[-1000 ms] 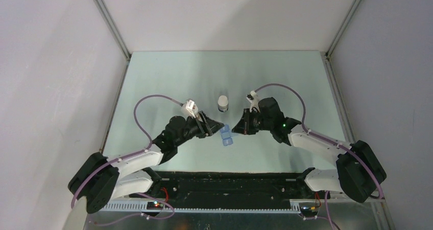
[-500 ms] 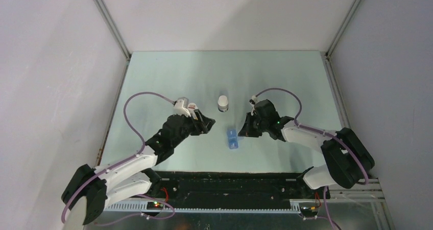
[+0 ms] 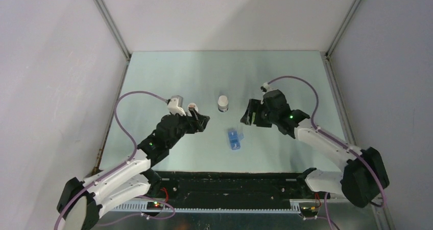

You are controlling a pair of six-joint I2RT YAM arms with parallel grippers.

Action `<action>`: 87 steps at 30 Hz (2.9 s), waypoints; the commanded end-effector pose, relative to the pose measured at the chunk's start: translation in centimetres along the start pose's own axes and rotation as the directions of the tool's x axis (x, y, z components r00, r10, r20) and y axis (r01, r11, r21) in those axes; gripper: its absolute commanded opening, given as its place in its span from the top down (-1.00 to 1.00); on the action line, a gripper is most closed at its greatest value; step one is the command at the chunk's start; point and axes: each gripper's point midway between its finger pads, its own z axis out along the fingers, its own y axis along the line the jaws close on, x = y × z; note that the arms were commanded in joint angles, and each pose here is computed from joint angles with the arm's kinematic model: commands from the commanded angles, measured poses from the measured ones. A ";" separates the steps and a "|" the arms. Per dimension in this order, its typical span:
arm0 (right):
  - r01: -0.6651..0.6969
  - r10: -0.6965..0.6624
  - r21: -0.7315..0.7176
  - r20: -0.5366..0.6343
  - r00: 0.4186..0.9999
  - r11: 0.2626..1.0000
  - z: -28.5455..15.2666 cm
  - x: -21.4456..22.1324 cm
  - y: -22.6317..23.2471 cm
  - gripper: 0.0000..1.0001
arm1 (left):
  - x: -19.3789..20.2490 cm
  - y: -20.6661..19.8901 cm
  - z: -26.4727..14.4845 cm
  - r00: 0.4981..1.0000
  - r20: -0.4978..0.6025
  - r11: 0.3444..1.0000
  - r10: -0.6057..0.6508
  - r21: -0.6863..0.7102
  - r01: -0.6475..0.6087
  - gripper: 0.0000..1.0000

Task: Sort the pills into containers
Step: Place the pill container at the center of the board, then pick up the pill bottle at the center of the board.

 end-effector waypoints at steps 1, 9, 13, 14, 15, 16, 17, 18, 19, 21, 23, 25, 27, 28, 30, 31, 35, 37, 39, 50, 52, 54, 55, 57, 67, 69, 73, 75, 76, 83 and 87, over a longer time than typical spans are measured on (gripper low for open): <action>0.018 -0.035 0.139 0.117 0.992 0.990 -3.2 -3.3 -1.8 -0.49 | -3.5 -0.9 -0.7 0.995 0.096 1.000 0.030 -0.004 -0.029 -0.54; 0.044 -0.131 0.371 0.213 0.968 0.928 -3.7 -6.7 -5.3 -0.60 | -4.5 -1.0 -1.7 0.991 0.130 1.000 0.026 -0.003 -0.026 -0.58; 0.111 -0.198 0.415 0.173 0.965 0.903 -2.0 -7.4 -5.7 -0.61 | -4.4 -0.9 -1.7 0.992 0.125 1.000 0.022 -0.003 -0.022 -0.59; 0.132 -0.214 0.422 0.151 0.965 0.897 -1.4 -7.3 -5.8 -0.61 | -4.3 -1.0 -1.7 0.992 0.122 1.000 0.022 -0.001 -0.022 -0.59; 0.170 -0.245 0.417 0.134 0.960 0.893 -0.7 -7.5 -5.5 -0.61 | -4.3 -1.1 -1.7 0.992 0.122 1.000 0.020 0.003 -0.021 -0.59; 0.191 -0.264 0.417 0.124 0.957 0.889 -0.4 -7.6 -5.4 -0.61 | -4.3 -1.0 -1.6 0.992 0.122 1.000 0.019 0.002 -0.020 -0.59; 0.201 -0.269 0.417 0.112 0.956 0.886 0.2 -7.7 -5.2 -0.61 | -4.3 -1.0 -1.6 0.993 0.121 1.000 0.018 0.003 -0.019 -0.60; 0.207 -0.275 0.415 0.112 0.955 0.886 0.4 -8.1 -4.9 -0.61 | -4.3 -1.1 -1.6 0.993 0.120 1.000 0.019 0.003 -0.019 -0.60; 0.216 -0.277 0.418 0.091 0.956 0.882 0.9 -7.8 -5.1 -0.60 | -4.3 -1.1 -1.6 0.993 0.120 1.000 0.019 0.005 -0.020 -0.60; 0.219 -0.279 0.422 0.086 0.957 0.880 1.4 -8.0 -5.1 -0.56 | -4.3 -1.1 -1.6 0.993 0.120 1.000 0.019 0.005 -0.020 -0.60; 0.217 -0.279 0.422 0.088 0.956 0.880 1.8 -8.2 -5.0 -0.47 | -4.3 -1.1 -1.6 0.993 0.119 1.000 0.019 0.003 -0.019 -0.60; 0.223 -0.284 0.418 0.088 0.955 0.880 2.2 -8.4 -5.0 -0.33 | -4.3 -1.1 -1.6 0.993 0.117 1.000 0.020 0.006 -0.021 -0.61; 0.225 -0.283 0.421 0.080 0.956 0.879 2.6 -8.5 -5.2 -0.23 | -4.2 -1.2 -1.6 0.993 0.115 1.000 0.023 0.009 -0.025 -0.61; 0.221 -0.274 0.418 0.069 0.959 0.881 2.8 -8.4 -5.3 -0.13 | -4.2 -1.3 -1.5 0.993 0.113 1.000 0.025 0.014 -0.027 -0.62; 0.214 -0.262 0.410 0.064 0.963 0.887 3.0 -8.5 -5.3 0.16 | -4.2 -1.5 -1.5 0.993 0.111 0.999 0.031 0.021 -0.034 -0.64; 0.208 -0.255 0.405 0.066 0.965 0.890 3.0 -8.5 -5.2 0.25 | -4.2 -1.5 -1.5 0.993 0.110 0.999 0.041 0.024 -0.044 -0.65; 0.168 -0.214 0.355 0.092 0.973 0.920 2.1 -9.0 -4.4 0.55 | -4.4 -2.0 -1.3 0.991 0.110 0.995 0.079 0.048 -0.084 -0.77; 0.151 -0.192 0.311 0.105 0.976 0.938 1.2 -9.2 -3.6 0.57 | -4.5 -2.3 -1.0 0.988 0.112 0.992 0.102 0.059 -0.109 -0.85; 0.130 -0.164 0.245 0.124 0.979 0.961 -0.2 -9.5 -2.3 0.57 | -5.2 -3.4 -0.7 0.983 0.131 0.985 0.129 0.099 -0.143 -0.88; 0.105 -0.101 -0.330 0.031 0.994 0.938 -6.0 -6.9 8.5 0.52 | -6.1 -11.9 0.0 0.940 0.111 0.830 0.322 0.444 -0.337 -0.85; 0.111 -0.116 -0.389 0.012 0.993 0.915 -6.9 -6.3 9.6 0.52 | -5.7 -13.2 -0.4 0.924 0.111 0.775 0.365 0.514 -0.368 -0.84; 0.130 -0.141 -0.436 0.007 0.990 0.891 -7.7 -5.9 10.3 0.53 | -4.7 -14.3 -1.3 0.905 0.106 0.701 0.413 0.598 -0.390 -0.84; 0.140 -0.151 -0.449 0.011 0.988 0.882 -8.1 -5.8 10.6 0.53 | -4.7 -14.6 -1.5 0.898 0.106 0.686 0.427 0.610 -0.398 -0.85; 0.184 -0.191 -0.488 0.035 0.981 0.853 -9.1 -5.6 11.4 0.53 | -4.0 -14.2 -1.7 0.871 0.076 0.661 0.485 0.621 -0.422 -0.85; 0.299 -0.291 -0.614 0.116 0.950 0.731 -11.1 -4.6 14.5 0.50 | 0.0 -15.1 -4.0 0.856 -0.056 0.558 0.515 0.780 -0.284 -0.72; 0.301 -0.294 -0.623 0.118 0.948 0.722 -11.1 -4.4 14.8 0.49 | -0.1 -15.0 -3.7 0.860 -0.054 0.569 0.507 0.771 -0.287 -0.67; 0.295 -0.291 -0.648 0.118 0.950 0.702 -11.2 -4.1 15.3 0.47 | -0.2 -15.2 -3.8 0.855 -0.060 0.561 0.515 0.777 -0.283 -0.32; 0.291 -0.287 -0.651 0.116 0.951 0.701 -11.2 -4.1 15.4 0.43 | -0.1 -15.1 -3.7 0.850 -0.063 0.558 0.523 0.779 -0.286 -0.11; 0.288 -0.284 -0.651 0.114 0.952 0.702 -11.3 -4.0 15.4 0.41 | 0.0 -15.1 -3.7 0.849 -0.065 0.557 0.525 0.781 -0.284 -0.04; 0.254 -0.224 -0.576 0.123 0.967 0.777 -10.3 -4.8 14.6 -0.08 | 0.4 -14.8 -2.7 0.843 -0.121 0.589 0.524 0.767 -0.256 0.98; 0.211 -0.153 -0.482 0.157 0.976 0.850 -9.3 -5.6 13.6 -0.67 | -0.1 -14.0 -1.1 0.856 -0.131 0.660 0.501 0.697 -0.280 1.00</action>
